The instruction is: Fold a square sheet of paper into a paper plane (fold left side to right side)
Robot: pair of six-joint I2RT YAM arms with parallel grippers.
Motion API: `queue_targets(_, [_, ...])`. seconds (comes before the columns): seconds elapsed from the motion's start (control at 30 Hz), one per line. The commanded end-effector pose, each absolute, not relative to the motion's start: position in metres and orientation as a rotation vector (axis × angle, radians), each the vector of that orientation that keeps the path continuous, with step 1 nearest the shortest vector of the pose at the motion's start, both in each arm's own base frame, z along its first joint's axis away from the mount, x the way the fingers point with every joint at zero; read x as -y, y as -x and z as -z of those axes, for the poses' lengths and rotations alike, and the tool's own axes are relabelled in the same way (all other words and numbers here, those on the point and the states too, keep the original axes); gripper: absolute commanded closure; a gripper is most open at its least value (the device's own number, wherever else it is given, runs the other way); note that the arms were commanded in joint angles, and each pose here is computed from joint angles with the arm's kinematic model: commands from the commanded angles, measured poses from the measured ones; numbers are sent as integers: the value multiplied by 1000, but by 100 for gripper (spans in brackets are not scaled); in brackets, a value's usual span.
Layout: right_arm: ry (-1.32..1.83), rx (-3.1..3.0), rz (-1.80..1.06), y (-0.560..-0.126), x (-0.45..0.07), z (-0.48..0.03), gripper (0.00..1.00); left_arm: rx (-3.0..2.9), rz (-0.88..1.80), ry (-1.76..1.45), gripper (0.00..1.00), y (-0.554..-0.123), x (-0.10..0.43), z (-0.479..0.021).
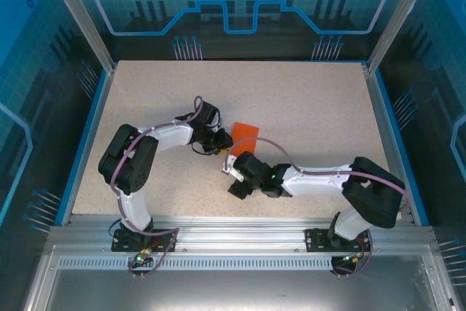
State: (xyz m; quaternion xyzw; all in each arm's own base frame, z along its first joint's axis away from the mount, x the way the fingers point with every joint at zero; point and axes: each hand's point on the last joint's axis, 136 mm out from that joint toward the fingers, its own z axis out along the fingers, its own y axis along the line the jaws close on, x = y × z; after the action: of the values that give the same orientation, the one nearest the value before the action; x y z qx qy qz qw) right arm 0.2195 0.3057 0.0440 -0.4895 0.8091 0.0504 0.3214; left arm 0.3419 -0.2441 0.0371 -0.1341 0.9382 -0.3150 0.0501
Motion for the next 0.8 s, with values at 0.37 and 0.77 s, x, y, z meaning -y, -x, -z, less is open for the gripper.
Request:
queue_targets(0.37, [1255, -1963, 76, -273, -347, -54, 23, -2857, 976, 395, 78, -340, 249, -45])
queue_targets(0.77, [1266, -1985, 65, -272, -336, -54, 64, -2865, 939, 379, 74, -340, 245, -46])
